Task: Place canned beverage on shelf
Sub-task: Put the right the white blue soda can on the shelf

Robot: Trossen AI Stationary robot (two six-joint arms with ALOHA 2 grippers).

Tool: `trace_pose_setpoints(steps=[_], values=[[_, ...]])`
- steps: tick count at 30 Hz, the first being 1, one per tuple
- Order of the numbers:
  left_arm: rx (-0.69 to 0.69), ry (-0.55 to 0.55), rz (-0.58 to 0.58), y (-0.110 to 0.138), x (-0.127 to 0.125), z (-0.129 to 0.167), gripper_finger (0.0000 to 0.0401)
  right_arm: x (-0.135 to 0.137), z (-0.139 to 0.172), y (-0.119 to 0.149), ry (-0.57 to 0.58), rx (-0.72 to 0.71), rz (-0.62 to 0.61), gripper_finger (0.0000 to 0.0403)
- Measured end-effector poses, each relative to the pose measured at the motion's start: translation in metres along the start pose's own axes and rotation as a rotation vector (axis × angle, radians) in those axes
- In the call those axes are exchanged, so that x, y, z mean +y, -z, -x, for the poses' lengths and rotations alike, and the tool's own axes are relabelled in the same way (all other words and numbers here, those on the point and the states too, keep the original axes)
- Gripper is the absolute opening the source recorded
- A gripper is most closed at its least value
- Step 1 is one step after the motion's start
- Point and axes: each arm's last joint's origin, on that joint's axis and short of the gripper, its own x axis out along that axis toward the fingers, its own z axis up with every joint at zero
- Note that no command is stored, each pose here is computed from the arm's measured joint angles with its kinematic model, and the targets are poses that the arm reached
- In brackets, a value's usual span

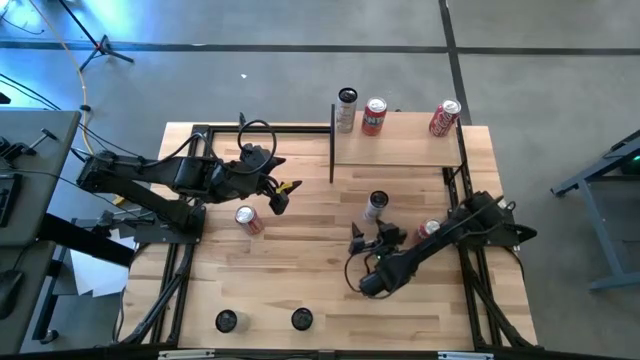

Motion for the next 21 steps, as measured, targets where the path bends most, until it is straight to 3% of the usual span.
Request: trace_pose_setpoints(steps=[14, 21], values=[[0.0, 0.0, 0.0, 0.0, 0.0, 0.0, 0.0337, -0.002, -0.008, -0.005, 0.089, 0.037, -0.018, 0.0399], [0.0, 0.0, 0.0, 0.0, 0.0, 0.0, 0.0337, -0.008, -0.005, -0.007, 0.113, 0.031, 0.056, 0.0399]])
